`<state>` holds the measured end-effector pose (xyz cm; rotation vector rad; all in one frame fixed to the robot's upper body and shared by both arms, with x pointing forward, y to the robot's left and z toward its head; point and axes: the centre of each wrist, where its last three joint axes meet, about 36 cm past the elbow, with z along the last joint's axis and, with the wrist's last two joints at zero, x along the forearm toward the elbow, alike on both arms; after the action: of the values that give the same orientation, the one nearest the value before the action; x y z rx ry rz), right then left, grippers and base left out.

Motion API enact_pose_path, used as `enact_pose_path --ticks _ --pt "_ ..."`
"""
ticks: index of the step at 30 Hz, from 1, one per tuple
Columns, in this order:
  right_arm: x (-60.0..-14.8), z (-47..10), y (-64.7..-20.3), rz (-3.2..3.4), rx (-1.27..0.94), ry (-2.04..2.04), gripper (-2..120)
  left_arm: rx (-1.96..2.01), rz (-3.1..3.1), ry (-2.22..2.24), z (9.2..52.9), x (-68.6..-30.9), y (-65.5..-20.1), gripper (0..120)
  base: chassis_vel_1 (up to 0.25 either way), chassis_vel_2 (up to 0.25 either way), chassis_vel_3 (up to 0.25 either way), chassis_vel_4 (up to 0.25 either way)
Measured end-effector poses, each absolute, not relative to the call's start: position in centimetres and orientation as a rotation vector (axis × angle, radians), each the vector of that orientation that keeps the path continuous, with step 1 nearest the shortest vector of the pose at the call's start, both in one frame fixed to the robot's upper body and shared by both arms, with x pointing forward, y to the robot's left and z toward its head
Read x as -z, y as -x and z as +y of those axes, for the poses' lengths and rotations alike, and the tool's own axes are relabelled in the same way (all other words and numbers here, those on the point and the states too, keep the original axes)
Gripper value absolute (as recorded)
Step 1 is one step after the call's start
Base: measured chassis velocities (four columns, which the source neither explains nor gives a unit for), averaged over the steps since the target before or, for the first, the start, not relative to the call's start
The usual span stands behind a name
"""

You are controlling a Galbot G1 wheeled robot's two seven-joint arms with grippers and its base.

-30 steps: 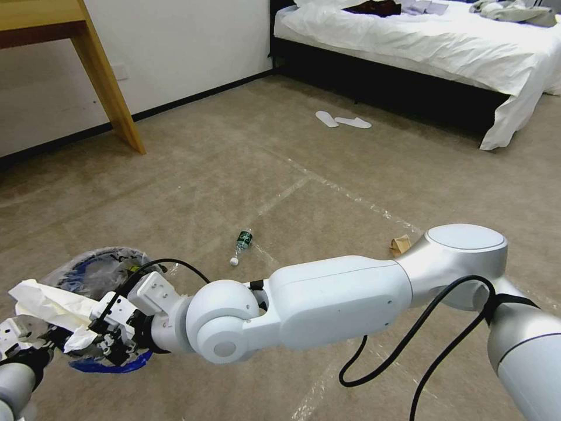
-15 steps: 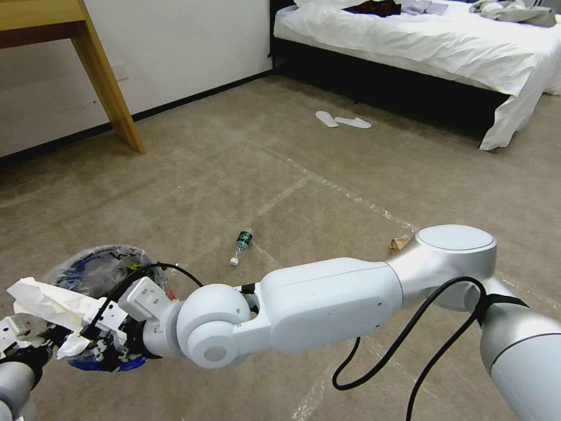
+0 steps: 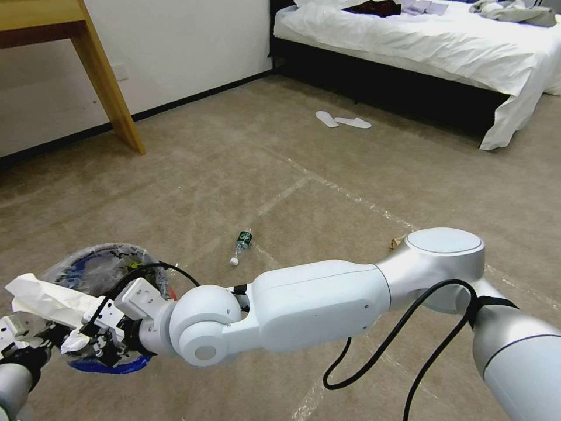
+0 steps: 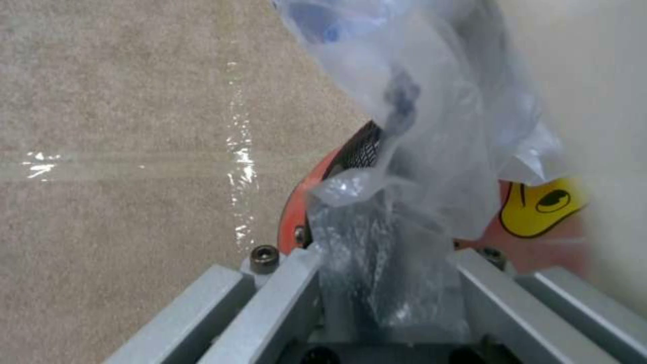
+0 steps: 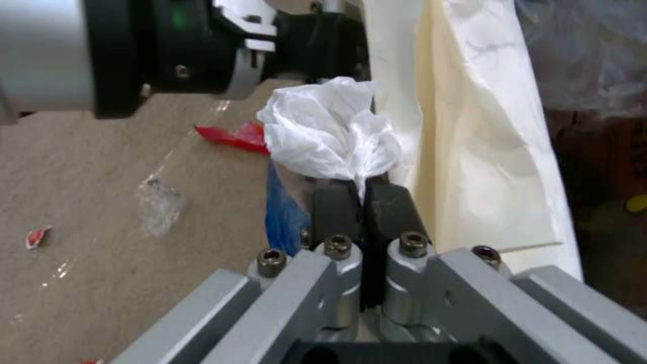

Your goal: Pick up the trash bin and place the garbage on the floor into it.

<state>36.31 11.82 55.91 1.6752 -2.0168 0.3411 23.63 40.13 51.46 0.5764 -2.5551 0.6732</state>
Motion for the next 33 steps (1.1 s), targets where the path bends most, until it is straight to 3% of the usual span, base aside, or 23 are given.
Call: enact_pose_path --ticks 33 --pt "-56.1 12.7 -38.0 -2.057 -0.348 -1.642 0 -0.672 -2.554 -0.561 39.6 -51.5 -23.6 0 0.0 0.0 0.0 0.0"
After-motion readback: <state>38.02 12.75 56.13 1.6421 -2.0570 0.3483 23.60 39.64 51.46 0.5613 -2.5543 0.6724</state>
